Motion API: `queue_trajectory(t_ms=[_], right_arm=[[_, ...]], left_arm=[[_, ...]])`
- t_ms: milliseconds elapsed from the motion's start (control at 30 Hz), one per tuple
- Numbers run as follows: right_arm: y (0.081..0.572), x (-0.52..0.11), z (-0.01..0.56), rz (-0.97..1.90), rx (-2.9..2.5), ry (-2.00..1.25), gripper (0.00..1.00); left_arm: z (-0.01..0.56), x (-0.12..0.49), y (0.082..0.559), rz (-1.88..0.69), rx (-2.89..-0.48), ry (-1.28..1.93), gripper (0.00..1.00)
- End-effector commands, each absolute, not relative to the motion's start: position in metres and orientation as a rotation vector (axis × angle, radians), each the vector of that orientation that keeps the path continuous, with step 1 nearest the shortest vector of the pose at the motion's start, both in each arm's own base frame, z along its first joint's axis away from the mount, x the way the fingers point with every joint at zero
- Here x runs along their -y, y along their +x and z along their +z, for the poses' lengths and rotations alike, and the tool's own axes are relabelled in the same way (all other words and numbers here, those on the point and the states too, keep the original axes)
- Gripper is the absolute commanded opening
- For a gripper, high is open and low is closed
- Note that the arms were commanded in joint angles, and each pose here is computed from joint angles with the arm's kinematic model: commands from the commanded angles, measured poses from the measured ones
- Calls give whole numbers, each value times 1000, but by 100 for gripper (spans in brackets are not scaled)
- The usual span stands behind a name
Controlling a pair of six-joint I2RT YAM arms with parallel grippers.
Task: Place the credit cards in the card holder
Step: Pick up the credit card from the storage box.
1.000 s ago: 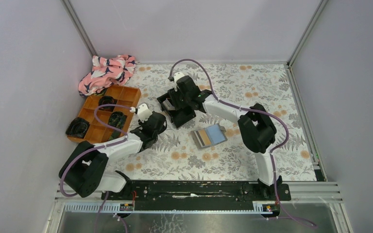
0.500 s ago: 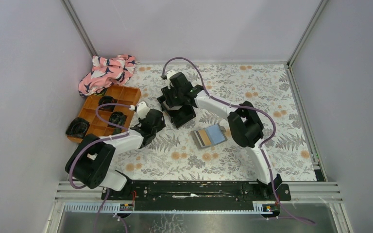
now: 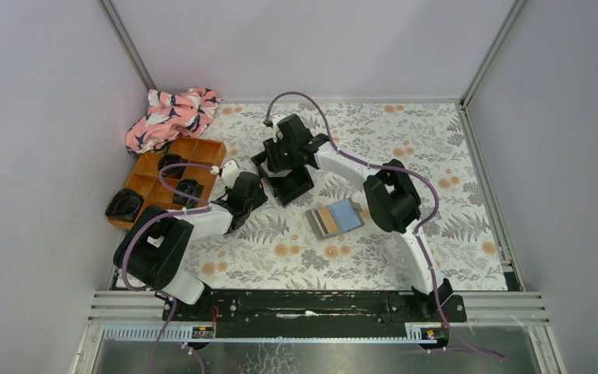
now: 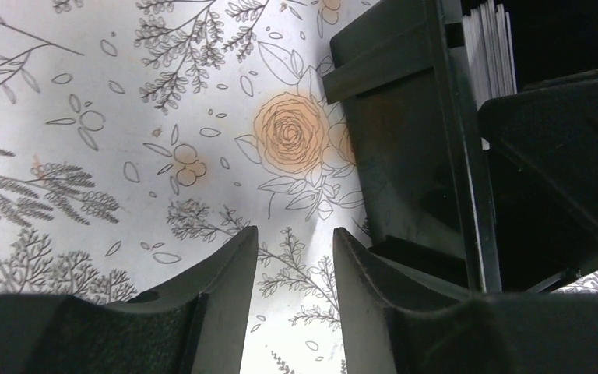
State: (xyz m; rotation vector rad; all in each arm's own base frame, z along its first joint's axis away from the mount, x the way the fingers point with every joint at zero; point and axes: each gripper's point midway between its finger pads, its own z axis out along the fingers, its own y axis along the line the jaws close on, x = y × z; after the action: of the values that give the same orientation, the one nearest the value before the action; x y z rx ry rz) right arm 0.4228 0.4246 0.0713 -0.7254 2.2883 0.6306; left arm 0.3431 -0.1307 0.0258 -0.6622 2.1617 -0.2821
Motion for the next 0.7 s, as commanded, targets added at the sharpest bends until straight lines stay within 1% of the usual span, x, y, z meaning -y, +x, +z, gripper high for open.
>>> queue_trajectory(t_ms=[0, 67, 667], right_arm=[[423, -439, 94, 749, -2245, -712, 48], [421, -441, 99, 772, -2242, -705, 45], [403, -451, 136, 850, -2200, -696, 35]], left_arm=[[40, 142, 365, -359, -2111, -641, 48], [39, 144, 368, -367, -2115, -639, 47], [39, 152, 378, -385, -2129, -622, 46]])
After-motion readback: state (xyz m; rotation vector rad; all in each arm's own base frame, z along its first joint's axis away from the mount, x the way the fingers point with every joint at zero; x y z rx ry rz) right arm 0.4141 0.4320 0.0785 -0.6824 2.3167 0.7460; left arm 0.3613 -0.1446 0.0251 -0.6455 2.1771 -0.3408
